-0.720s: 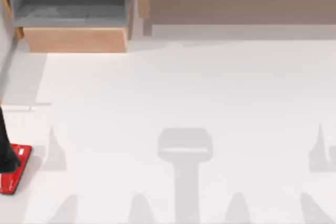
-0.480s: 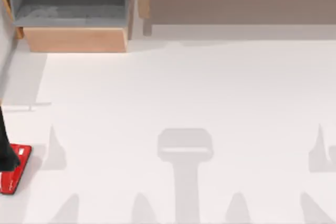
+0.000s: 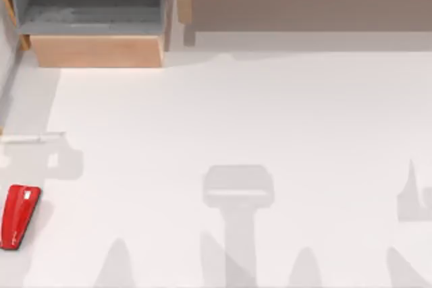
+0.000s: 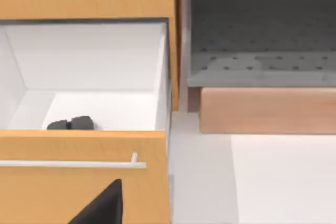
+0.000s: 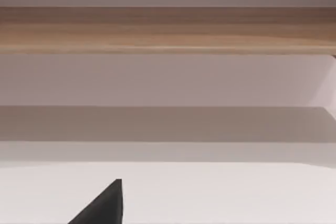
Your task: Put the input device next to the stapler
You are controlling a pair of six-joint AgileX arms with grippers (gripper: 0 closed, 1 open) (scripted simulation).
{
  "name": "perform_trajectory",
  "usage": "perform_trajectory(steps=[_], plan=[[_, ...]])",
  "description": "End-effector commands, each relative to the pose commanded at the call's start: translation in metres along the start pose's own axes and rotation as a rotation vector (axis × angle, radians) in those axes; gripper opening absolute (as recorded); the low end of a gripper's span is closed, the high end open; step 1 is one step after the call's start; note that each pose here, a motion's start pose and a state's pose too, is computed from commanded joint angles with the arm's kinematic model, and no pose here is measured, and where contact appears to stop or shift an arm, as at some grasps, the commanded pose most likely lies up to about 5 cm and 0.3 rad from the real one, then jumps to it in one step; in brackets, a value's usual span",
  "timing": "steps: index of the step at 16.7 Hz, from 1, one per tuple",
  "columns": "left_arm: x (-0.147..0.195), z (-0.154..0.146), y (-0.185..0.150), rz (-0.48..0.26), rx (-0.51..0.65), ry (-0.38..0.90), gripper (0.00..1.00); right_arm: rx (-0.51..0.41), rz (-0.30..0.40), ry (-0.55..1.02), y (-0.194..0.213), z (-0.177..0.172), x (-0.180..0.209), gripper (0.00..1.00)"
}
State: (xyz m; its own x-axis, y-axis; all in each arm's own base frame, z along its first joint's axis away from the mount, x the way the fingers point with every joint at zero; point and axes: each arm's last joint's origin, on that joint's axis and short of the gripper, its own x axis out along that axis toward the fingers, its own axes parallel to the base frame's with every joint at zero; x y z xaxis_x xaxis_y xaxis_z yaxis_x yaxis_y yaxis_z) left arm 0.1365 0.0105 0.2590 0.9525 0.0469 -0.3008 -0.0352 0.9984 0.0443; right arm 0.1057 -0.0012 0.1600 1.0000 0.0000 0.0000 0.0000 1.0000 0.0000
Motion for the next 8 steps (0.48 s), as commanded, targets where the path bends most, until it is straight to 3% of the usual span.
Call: perform_trajectory(steps=[4,8], plan=[[0.043,0.068,0.023,0.054,-0.026,0.242,1.0,0.0,0.0,0.0,0.0,0.0,0.0,1.0],[0.12,0.114,0.06,0.108,-0.088,0.492,1.0,0.0,0.0,0.0,0.0,0.0,0.0,1.0]])
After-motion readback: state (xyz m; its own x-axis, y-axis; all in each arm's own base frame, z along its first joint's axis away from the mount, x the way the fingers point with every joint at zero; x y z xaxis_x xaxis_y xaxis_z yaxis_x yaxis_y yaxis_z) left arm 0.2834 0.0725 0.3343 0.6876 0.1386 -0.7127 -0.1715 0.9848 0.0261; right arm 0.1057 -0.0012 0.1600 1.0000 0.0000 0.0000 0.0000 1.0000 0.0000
